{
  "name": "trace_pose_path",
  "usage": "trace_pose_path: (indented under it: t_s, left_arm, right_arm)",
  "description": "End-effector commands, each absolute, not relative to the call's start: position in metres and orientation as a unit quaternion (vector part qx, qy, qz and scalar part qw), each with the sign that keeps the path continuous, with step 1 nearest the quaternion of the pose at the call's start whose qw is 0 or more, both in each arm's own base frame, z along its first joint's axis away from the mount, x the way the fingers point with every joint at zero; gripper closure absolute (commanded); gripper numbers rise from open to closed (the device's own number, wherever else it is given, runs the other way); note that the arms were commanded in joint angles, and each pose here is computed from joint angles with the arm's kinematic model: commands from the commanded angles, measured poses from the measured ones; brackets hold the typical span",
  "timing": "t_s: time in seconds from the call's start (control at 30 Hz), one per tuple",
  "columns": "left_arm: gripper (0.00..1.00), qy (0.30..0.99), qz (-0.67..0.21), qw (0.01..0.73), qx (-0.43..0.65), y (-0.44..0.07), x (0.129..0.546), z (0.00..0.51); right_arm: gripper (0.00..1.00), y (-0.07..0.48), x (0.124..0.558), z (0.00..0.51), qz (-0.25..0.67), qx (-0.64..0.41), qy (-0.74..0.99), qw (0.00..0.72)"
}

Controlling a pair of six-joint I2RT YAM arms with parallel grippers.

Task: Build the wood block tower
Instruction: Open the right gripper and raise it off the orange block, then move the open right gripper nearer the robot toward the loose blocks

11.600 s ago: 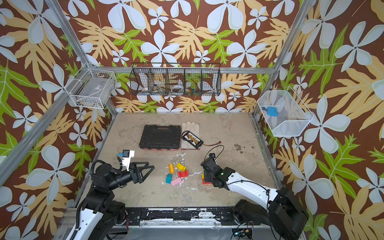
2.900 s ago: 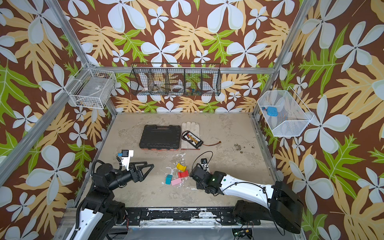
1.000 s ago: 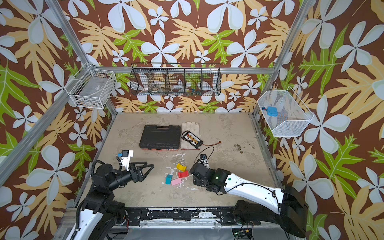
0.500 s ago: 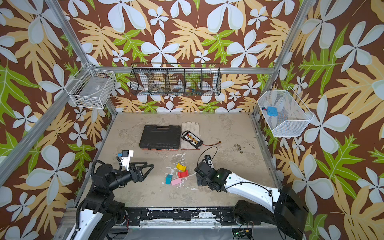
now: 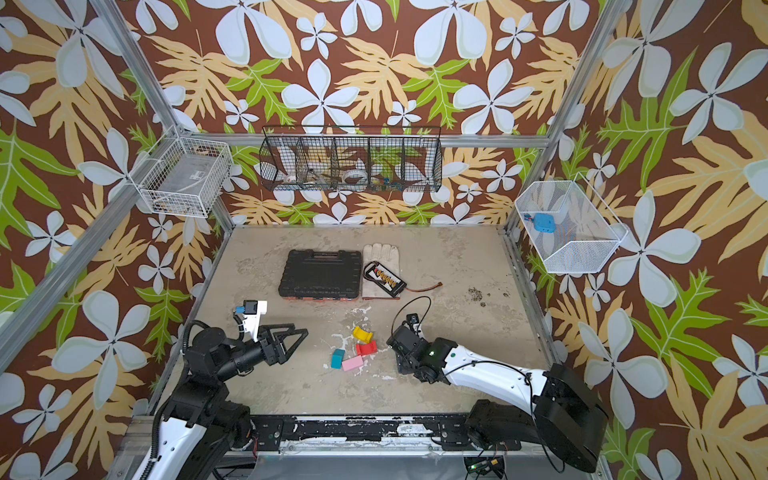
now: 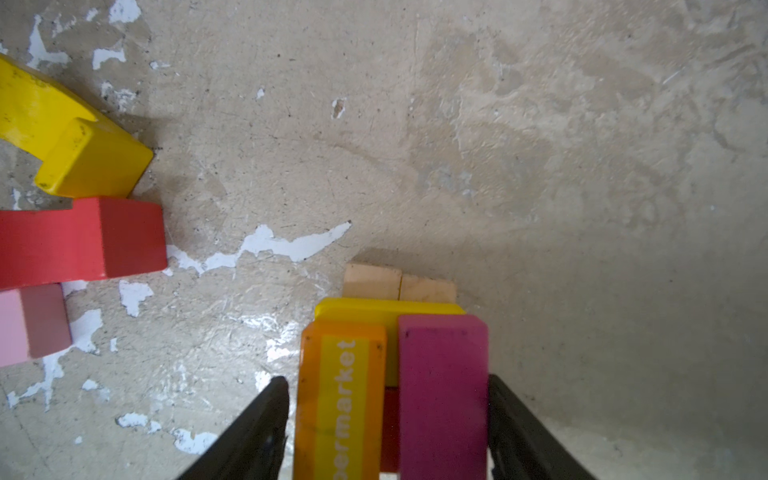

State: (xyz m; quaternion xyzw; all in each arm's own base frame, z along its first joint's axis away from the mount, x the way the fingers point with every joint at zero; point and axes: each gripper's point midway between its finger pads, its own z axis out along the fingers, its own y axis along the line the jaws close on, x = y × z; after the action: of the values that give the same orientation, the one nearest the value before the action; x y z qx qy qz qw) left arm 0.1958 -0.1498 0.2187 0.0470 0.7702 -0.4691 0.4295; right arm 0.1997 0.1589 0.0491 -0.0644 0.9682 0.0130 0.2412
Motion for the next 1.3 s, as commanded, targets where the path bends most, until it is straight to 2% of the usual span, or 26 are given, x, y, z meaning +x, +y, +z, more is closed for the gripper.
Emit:
trace_pose_path:
  t_s: [0.0, 0.4, 0.8, 1.07, 1.27]
  left_arm:
    - [0.00, 0.760, -0.473, 0.441, 0.058, -0.1511, 0.1961, 0.2257]
    - [0.00, 0.760, -0.474, 0.442, 0.059, -0.1512, 0.1956, 0.2263]
    - [0.00, 0.759, -0.474, 0.442, 0.059, -0.1513, 0.1954, 0.2261]
    - [0.00, 0.759, -0.474, 0.442, 0.060, -0.1514, 0.1952, 0.2265]
    - [0.00, 0.759, -0.475, 0.442, 0.060, -0.1514, 0.1953, 0.2266]
  right_arm:
    - [0.31, 0.1575, 0.2018, 0.0483, 0.009, -0.053, 0.968, 0.245]
    - [0.41, 0.1527, 0.2017, 0.0462, 0.000, -0.044, 0.968, 0.246]
    - [0.42, 0.1548, 0.2000, 0.0456, 0.017, -0.025, 0.969, 0.247]
    - [0.35, 0.1533, 0.1993, 0.0449, 0.015, -0.018, 0.969, 0.246]
    - [0.24, 0.1505, 0.2006, 0.0523, 0.012, -0.015, 0.967, 0.253]
